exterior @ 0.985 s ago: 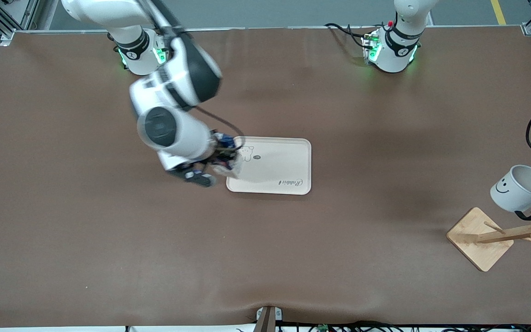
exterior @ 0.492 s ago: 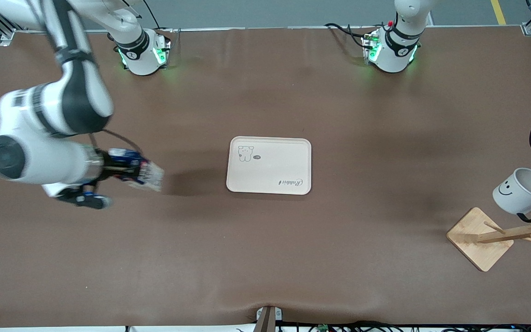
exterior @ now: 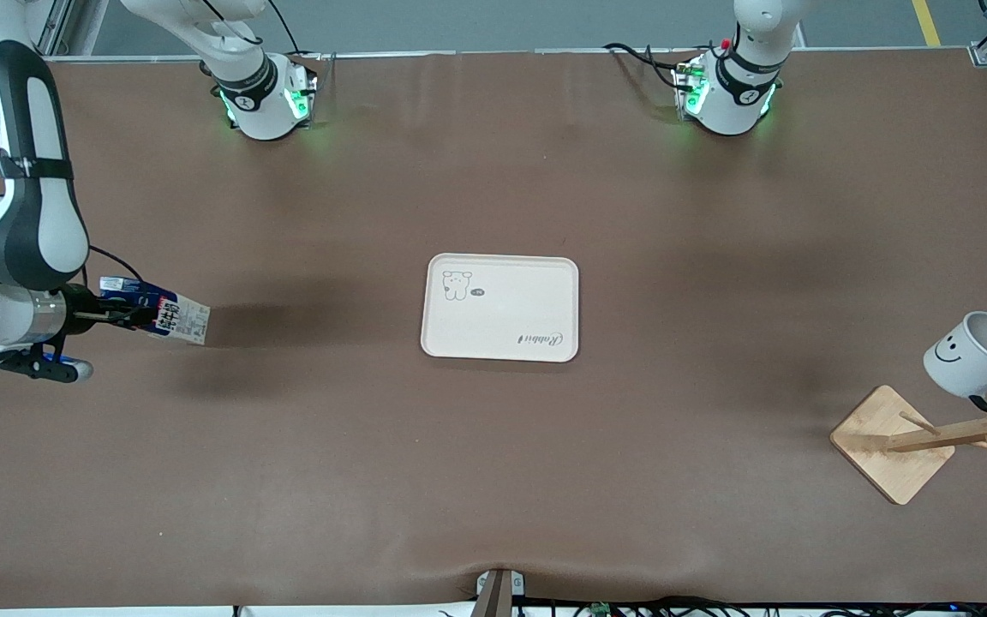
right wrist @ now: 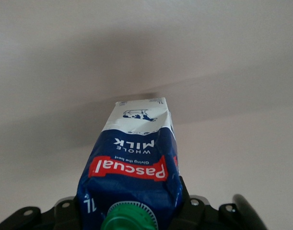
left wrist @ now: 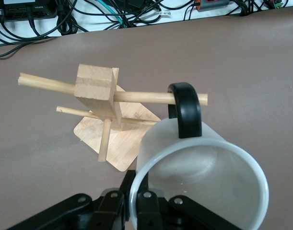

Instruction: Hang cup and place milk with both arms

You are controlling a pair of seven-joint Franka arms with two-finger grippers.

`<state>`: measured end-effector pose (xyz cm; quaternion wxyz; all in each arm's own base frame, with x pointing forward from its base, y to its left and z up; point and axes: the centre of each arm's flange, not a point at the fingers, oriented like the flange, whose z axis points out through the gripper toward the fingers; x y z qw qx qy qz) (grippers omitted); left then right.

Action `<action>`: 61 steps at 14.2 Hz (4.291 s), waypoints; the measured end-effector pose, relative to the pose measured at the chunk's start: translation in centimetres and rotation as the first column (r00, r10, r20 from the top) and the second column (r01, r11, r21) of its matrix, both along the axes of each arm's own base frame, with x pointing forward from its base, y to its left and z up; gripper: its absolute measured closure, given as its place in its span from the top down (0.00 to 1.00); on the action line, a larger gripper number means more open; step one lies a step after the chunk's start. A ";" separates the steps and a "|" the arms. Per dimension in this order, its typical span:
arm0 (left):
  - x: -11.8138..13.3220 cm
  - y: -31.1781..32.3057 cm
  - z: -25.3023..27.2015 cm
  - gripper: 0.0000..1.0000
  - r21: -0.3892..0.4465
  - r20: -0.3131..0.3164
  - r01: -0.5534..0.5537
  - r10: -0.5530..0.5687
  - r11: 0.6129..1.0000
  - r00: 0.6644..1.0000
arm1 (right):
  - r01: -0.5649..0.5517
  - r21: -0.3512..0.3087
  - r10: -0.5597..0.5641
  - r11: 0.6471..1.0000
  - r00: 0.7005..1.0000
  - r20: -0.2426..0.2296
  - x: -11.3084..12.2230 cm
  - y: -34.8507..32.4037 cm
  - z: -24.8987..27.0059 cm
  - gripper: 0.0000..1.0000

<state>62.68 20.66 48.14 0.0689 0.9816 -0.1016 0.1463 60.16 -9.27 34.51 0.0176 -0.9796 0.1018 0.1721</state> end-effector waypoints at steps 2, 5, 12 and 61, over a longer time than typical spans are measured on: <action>0.1 0.0 0.2 0.11 0.001 0.005 0.000 0.000 1.000 1.000 | -0.010 0.006 0.010 1.000 1.000 0.011 -1.1 -1.0 -2.5 0.68; 0.2 0.1 0.7 0.41 0.003 0.012 0.000 0.000 1.000 1.000 | -0.018 0.013 0.018 1.000 1.000 0.009 -2.0 -1.1 -3.2 0.68; 0.0 -4.5 4.1 1.00 -0.034 -0.079 -0.053 0.051 0.998 0.996 | -0.022 0.010 0.022 1.000 0.999 0.031 -1.6 -0.9 -2.7 1.00; -11.0 -26.1 16.6 1.00 0.206 -0.270 -0.143 0.197 0.968 0.942 | -0.106 -0.054 0.118 0.993 0.947 0.300 -5.6 5.0 28.0 1.00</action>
